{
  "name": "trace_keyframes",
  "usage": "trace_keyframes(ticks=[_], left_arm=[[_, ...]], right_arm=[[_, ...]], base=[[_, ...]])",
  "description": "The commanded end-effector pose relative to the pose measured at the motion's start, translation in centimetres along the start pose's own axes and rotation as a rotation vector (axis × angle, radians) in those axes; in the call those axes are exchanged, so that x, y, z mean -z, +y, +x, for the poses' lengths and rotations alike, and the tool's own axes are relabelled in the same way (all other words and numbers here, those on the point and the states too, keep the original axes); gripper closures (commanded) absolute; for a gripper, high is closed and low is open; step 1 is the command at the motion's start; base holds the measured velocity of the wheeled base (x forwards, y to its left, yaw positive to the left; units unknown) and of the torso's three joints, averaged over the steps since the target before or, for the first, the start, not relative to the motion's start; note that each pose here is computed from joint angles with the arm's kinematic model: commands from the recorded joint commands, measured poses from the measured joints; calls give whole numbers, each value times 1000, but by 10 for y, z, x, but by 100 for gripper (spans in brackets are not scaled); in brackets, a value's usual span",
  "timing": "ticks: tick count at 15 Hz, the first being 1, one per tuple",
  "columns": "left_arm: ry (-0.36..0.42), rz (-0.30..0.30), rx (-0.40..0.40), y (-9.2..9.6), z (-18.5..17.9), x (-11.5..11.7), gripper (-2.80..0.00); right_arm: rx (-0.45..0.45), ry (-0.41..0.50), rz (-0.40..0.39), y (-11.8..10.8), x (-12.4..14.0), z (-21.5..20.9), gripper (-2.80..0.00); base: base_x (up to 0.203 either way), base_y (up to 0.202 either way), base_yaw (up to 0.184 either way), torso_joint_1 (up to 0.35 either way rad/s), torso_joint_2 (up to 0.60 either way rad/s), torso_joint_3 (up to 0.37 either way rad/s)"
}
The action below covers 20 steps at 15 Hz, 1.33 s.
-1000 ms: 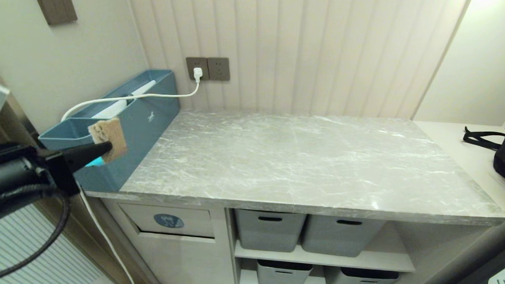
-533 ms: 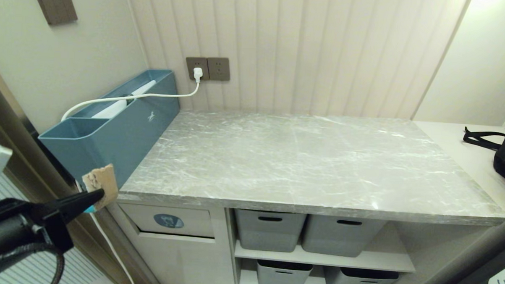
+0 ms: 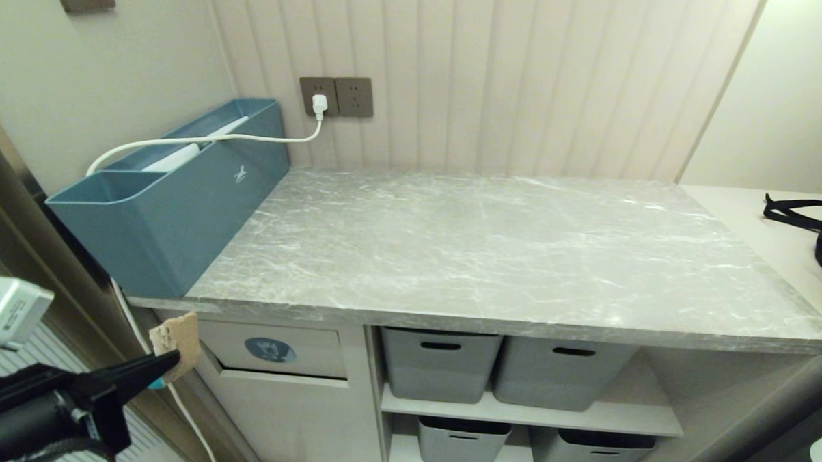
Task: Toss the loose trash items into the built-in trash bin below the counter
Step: Put the garbage in the trash can
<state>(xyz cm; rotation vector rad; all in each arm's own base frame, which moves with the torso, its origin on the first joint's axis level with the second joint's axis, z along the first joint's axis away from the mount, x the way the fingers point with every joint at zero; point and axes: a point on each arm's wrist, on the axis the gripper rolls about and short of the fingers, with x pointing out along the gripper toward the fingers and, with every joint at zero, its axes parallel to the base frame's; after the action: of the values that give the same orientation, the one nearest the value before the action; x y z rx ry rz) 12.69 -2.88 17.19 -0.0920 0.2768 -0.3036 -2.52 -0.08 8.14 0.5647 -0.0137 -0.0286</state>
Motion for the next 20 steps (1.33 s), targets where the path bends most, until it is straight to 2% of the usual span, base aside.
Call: trace_keyframes(ticks=[1, 2, 3, 4, 5, 6, 7, 8, 9, 12, 13, 14, 15, 16, 17, 20], left_arm=[[-4, -1, 2, 0, 2, -3, 0], [-18, -6, 2, 0, 0, -4, 0], [-37, -20, 5, -1, -6, -4, 0], [-71, -30, 12, -2, -15, -5, 0], [-86, -34, 19, -3, -20, -6, 0], [-74, -36, 19, -3, -18, -4, 0], [-41, -36, 12, -1, -10, -2, 0], [-32, -31, 5, -1, -7, -3, 0], [-31, -34, -3, 1, -5, -4, 0], [-11, -38, -7, 2, 11, -13, 0], [-21, -38, -6, 3, 16, -17, 0], [-41, -37, -4, 3, 18, -20, 0], [-52, -37, -2, 3, 18, -20, 0], [-50, -41, -3, 3, 17, -19, 0], [-47, -41, -2, 3, 17, -17, 0], [-43, -42, -5, 3, 17, -14, 0]], right_arm=[[-1, 5, 471, -1, 2, 1, 0], [-7, -7, 731, -1, 1, 1, 0], [-16, -16, 905, -1, 1, 2, 0], [-25, -22, 1009, 0, 0, 2, 0], [-35, -29, 1029, 0, 0, 2, 0], [-42, -31, 974, 0, 0, 2, 0], [-66, -36, 899, 1, -2, 2, 0], [-90, -47, 772, 3, -4, 2, 0], [-100, -59, 583, 4, -5, 2, 0], [-65, -61, -185, 2, -2, 2, 0], [-45, -48, -414, 1, 0, 2, 0], [-32, -26, -585, -1, 2, 2, 0], [-26, -8, -677, -2, 4, 3, 0], [-23, 3, -683, -2, 5, 3, 0], [-21, 14, -641, -3, 6, 3, 0], [-16, 14, -637, -3, 6, 3, 0]], base=[[0, 0, 0, -17, 41, 21], [0, 0, 0, 0, 0, 0], [0, 0, 0, 0, 0, 0], [0, 0, 0, 0, 0, 0], [0, 0, 0, 0, 0, 0], [0, 0, 0, 0, 0, 0], [0, 0, 0, 0, 0, 0], [0, 0, 0, 0, 0, 0], [0, 0, 0, 0, 0, 0], [0, 0, 0, 0, 0, 0], [0, 0, 0, 0, 0, 0], [0, 0, 0, 0, 0, 0], [0, 0, 0, 0, 0, 0], [0, 0, 0, 0, 0, 0], [0, 0, 0, 0, 0, 0], [0, 0, 0, 0, 0, 0]])
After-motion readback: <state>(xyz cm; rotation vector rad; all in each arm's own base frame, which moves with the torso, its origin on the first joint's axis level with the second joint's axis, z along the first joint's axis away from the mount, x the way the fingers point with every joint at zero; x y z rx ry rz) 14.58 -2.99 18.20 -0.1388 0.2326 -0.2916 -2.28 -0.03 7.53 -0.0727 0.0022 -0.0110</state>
